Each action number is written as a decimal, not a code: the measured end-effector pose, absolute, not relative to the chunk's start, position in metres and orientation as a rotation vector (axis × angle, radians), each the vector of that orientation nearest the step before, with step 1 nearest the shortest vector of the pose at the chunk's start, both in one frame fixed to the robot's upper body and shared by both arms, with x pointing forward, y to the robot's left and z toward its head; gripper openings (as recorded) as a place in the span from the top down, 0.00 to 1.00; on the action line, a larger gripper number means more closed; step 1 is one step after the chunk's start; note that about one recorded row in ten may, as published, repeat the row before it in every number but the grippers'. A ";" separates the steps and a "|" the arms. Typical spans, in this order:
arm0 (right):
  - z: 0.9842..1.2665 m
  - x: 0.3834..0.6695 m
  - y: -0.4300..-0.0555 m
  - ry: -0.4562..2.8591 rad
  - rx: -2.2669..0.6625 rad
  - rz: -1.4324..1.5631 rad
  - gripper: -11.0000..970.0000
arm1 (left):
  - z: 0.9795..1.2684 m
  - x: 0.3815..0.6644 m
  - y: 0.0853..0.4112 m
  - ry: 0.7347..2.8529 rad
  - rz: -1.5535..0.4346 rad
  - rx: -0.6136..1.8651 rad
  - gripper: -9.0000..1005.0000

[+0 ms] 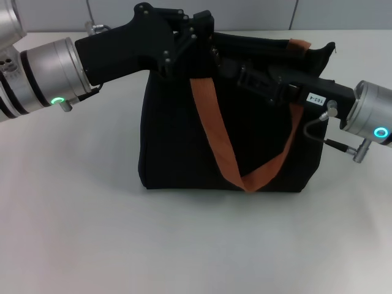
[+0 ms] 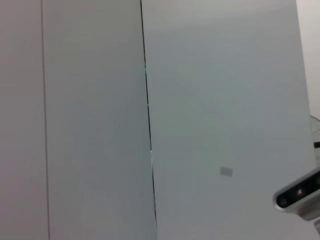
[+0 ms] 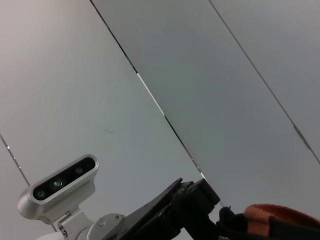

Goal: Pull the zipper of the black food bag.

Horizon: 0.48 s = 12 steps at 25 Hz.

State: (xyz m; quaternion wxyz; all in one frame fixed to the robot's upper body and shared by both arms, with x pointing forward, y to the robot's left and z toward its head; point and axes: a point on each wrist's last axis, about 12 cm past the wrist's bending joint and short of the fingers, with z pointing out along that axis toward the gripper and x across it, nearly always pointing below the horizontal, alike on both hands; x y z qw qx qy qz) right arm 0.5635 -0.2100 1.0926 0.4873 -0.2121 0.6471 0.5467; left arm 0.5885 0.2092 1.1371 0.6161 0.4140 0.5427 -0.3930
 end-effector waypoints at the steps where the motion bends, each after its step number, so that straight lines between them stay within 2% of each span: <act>1: 1.094 0.565 -0.209 1.572 -0.521 1.328 0.70 | 1.137 0.589 0.209 1.248 -0.903 0.956 0.95; 12: 1.097 0.568 -0.201 1.564 -0.547 1.347 0.70 | 1.136 0.589 0.208 1.248 -0.904 0.958 0.95</act>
